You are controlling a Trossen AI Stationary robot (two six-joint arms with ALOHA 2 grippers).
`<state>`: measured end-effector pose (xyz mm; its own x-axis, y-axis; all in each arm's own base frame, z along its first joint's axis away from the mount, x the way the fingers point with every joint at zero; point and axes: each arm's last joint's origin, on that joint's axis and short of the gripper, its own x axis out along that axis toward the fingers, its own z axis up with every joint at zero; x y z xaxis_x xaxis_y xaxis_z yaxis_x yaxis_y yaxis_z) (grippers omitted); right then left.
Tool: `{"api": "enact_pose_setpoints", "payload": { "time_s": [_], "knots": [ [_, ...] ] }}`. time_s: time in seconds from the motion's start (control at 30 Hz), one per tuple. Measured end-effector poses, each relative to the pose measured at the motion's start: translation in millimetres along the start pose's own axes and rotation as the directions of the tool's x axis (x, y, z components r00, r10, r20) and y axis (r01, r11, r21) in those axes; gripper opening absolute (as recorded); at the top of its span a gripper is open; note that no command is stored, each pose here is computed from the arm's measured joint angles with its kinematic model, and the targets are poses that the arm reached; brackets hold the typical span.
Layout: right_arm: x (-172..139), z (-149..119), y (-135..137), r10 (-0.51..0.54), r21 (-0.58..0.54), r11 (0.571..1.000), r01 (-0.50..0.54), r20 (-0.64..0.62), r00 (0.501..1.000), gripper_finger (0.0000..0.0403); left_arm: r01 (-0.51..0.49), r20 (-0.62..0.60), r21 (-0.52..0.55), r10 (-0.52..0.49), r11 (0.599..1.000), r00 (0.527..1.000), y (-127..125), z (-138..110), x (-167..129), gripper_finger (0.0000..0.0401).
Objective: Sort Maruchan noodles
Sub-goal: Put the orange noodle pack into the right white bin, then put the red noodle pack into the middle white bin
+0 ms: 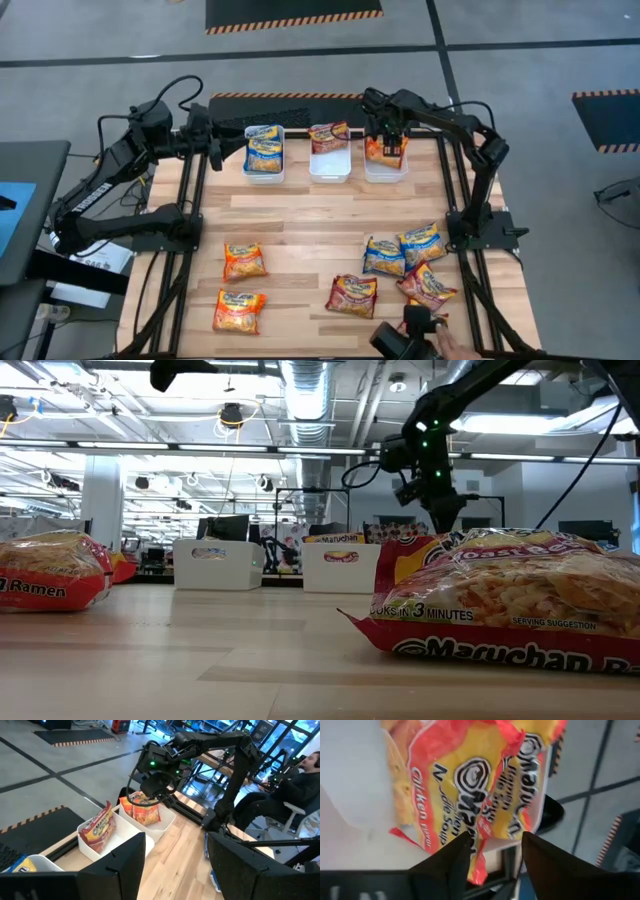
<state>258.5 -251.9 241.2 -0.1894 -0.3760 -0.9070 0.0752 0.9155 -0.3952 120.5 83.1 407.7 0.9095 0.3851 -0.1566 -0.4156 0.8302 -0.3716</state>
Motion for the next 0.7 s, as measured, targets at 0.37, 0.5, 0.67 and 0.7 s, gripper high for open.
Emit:
{"api": "enact_pose_setpoints", "payload": {
  "time_s": [0.37,0.5,0.67,0.7],
  "knots": [
    [-45,1,-10,-0.096,0.063,0.994,0.09,0.117,0.988,0.023,0.0,0.0,-0.015,0.0,1.0,1.0,0,0,0,0.0199],
    [-68,1,-22,-0.136,0.095,0.988,0.121,0.165,0.977,0.023,0.021,-0.012,-0.044,-0.022,0.999,1.0,0,0,1,0.0199],
    [-104,-1,-32,-0.19,0.131,0.978,0.163,0.239,0.952,0.023,0.077,-0.069,-0.107,-0.084,0.991,0.994,-1,-4,2,0.0199],
    [-112,-2,-33,-0.202,0.139,0.975,0.171,0.254,0.946,0.023,0.083,-0.082,-0.112,-0.092,0.99,0.992,-1,-5,3,0.0199]
  ]
}}
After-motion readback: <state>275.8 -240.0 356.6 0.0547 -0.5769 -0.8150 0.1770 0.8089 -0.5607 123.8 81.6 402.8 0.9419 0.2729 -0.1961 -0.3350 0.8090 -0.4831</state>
